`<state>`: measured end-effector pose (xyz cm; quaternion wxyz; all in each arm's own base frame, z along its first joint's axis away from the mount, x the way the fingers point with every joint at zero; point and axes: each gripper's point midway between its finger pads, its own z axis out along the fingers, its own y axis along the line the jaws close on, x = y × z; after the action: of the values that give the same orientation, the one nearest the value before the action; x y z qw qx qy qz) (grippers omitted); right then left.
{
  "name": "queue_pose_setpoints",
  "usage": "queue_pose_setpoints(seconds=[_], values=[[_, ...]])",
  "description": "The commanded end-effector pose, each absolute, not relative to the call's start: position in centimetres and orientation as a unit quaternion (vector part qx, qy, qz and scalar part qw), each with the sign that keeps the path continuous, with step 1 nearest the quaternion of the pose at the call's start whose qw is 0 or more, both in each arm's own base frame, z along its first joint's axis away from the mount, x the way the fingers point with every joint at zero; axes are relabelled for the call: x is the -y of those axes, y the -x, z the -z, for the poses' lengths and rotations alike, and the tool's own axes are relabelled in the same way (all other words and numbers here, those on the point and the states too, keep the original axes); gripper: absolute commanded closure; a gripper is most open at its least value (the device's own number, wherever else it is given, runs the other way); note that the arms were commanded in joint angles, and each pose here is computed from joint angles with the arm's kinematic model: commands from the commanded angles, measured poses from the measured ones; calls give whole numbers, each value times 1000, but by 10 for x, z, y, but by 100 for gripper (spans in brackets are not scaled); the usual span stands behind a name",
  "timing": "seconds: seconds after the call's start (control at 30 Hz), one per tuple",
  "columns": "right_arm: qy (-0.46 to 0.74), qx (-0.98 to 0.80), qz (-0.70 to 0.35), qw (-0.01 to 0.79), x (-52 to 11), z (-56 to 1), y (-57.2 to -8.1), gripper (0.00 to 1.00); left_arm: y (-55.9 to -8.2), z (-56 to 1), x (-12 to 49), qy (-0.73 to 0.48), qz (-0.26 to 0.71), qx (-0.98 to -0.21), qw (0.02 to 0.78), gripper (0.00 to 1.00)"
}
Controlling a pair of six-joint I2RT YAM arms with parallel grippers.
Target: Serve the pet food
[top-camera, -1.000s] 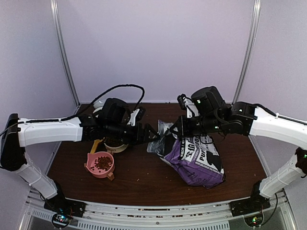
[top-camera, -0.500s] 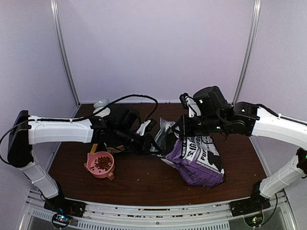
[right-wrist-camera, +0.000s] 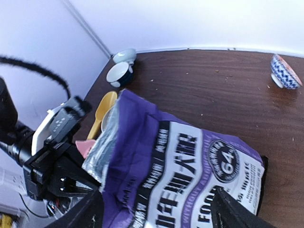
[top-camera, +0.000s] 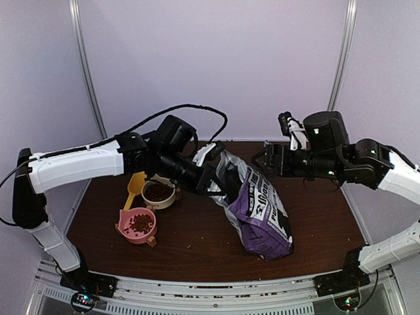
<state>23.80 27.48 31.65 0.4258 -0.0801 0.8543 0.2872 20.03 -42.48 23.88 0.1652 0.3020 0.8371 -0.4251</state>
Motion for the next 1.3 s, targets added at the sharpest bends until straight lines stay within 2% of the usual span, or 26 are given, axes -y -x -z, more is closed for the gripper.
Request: queue_pose_setpoints(seconds=[0.0,0.1,0.23,0.53,0.8,0.97,1.1,1.27], values=[[3,-868,-240,435,-220,-284,-249,14,-215,-294,407,-343,435,-797,239,100],[-33,-878,-224,422,-200,-250,-251,10,-219,-298,402,-347,439,-793,243,100],[-35,-898,-192,394,-195,-206,-247,9,-223,-302,400,-358,439,-786,249,100],[72,-919,-191,336,-257,-146,-231,12,-225,-323,403,-382,447,-762,271,100],[230,-869,-291,326,-361,-175,-176,14,-227,-338,424,-412,477,-730,266,100],[290,-837,-331,325,-406,-196,-151,14,-222,-346,442,-434,507,-703,246,100],[289,-826,-340,345,-414,-214,-152,14,-214,-350,444,-456,513,-685,245,100],[257,-815,-332,401,-380,-242,-163,12,-210,-342,429,-487,470,-690,256,100]])
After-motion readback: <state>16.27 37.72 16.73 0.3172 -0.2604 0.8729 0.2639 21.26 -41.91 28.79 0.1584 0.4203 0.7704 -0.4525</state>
